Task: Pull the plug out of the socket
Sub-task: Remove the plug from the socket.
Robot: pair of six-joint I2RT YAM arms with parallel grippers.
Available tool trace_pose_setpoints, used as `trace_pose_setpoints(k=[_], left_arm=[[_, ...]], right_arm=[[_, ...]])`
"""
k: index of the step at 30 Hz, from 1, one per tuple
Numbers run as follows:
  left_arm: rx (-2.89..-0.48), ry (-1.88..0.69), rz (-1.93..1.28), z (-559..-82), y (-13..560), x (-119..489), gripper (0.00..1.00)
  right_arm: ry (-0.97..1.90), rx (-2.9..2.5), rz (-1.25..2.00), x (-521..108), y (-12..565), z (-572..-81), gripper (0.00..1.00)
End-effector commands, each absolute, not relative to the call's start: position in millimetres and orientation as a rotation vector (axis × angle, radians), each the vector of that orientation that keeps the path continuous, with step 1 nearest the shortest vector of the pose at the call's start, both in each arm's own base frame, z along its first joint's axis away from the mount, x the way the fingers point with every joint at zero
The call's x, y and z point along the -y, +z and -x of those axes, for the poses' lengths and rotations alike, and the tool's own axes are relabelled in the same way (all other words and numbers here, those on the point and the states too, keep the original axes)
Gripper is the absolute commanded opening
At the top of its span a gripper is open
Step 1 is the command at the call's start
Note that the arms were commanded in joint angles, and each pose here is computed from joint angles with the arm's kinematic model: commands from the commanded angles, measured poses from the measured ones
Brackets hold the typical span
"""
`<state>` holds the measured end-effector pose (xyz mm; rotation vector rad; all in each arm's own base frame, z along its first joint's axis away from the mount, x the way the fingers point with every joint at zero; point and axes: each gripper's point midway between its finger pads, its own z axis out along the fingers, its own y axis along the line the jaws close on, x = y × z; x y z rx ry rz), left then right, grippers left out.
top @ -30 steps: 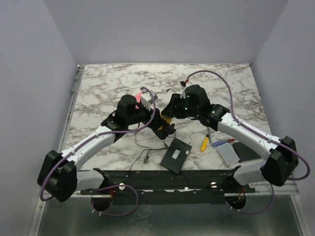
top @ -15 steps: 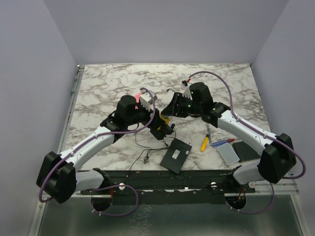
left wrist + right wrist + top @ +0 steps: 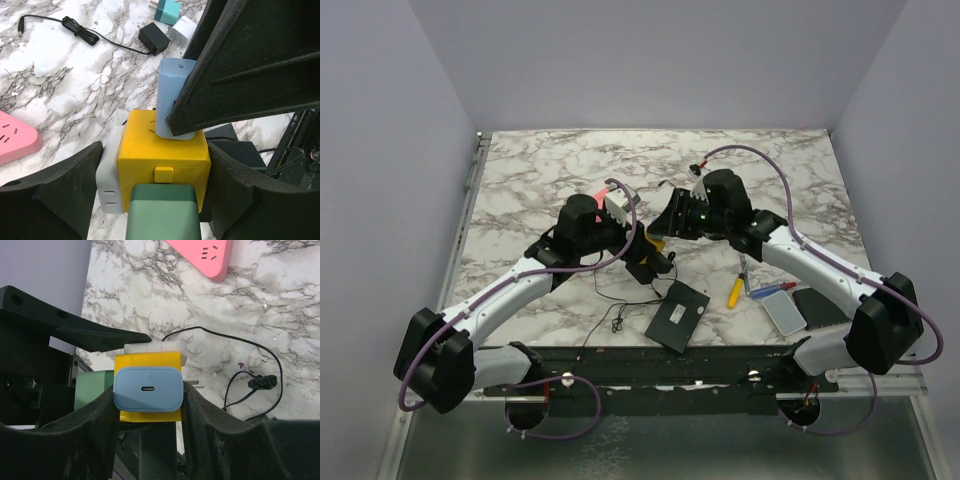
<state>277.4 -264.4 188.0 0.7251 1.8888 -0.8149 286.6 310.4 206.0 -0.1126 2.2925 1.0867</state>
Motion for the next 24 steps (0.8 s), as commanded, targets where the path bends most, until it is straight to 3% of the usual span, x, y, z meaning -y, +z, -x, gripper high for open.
trace_pose_setpoints(k=[1,17,24], left_arm=[[-1.925,-0.640,-0.638,-302,182,240,0.00],[-1.926,-0.654,-0.649,-300,178,243,0.00],[-1.908,-0.635,-0.691,-295,177,245,0.00]], right_arm=[[0.974,-2.237,0.059,-297,235,-286,0.00],[0.631,-2.259,0.069,-281,231,-286,0.00],[0.656,-2.240,0.113,-286,239,-287,0.00]])
